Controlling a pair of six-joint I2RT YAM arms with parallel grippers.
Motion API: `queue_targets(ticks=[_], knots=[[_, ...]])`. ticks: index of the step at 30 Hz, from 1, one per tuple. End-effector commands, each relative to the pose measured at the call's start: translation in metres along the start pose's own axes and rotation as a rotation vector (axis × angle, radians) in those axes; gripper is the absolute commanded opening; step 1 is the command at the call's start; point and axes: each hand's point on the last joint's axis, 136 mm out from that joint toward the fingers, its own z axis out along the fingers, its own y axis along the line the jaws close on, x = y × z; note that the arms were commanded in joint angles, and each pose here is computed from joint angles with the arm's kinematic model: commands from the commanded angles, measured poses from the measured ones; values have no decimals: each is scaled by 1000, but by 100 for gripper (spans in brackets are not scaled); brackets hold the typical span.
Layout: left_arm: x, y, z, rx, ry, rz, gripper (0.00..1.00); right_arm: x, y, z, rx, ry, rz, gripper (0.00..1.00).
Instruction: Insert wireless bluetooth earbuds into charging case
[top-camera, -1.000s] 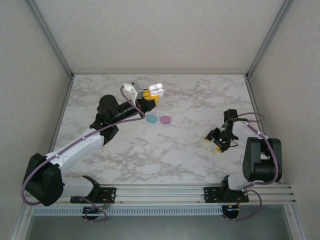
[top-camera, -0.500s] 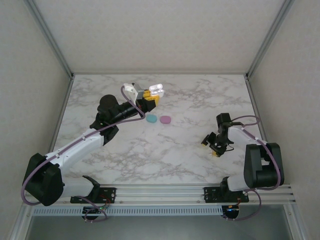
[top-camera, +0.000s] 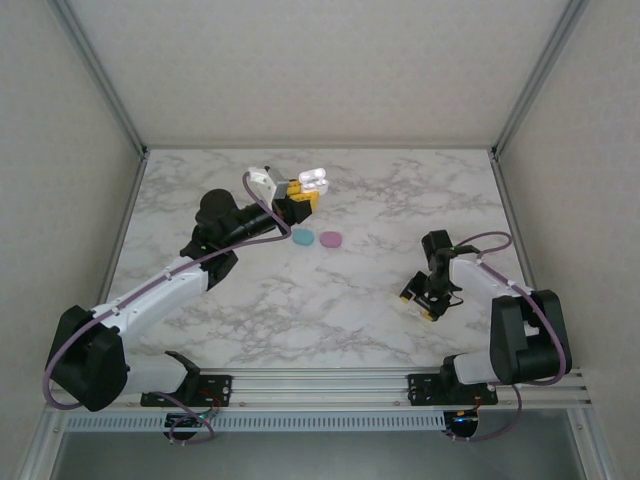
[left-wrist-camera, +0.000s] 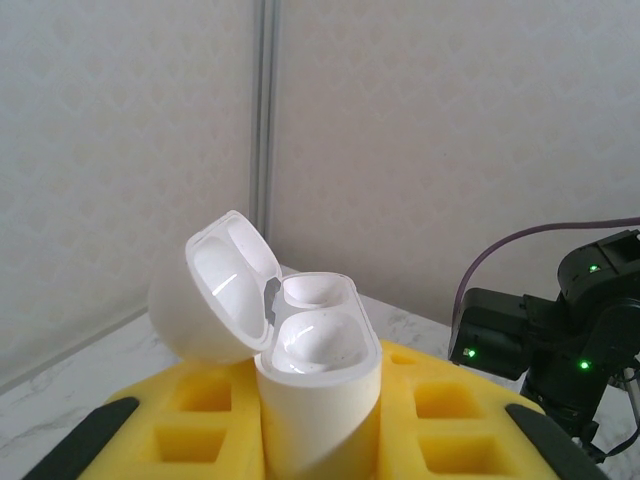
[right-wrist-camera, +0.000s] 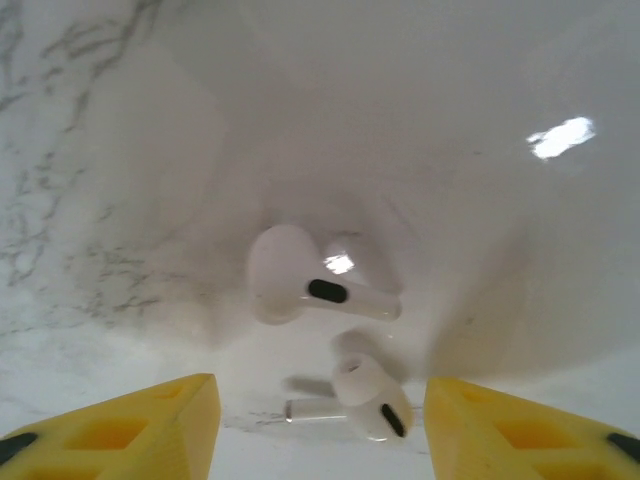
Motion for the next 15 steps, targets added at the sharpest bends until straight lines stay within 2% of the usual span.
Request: queue_targets(ticks=[1,6,15], knots=[[-11,-3,2,15,-18,18,0,-5,-12,-3,89,-27,2,53],[-11,-4,0,11,-14,22,0,-6,-9,0,89,-28,-10,44],[-10,-4,0,8,-10,22,0,-2,4,3,88,5,-115,33]])
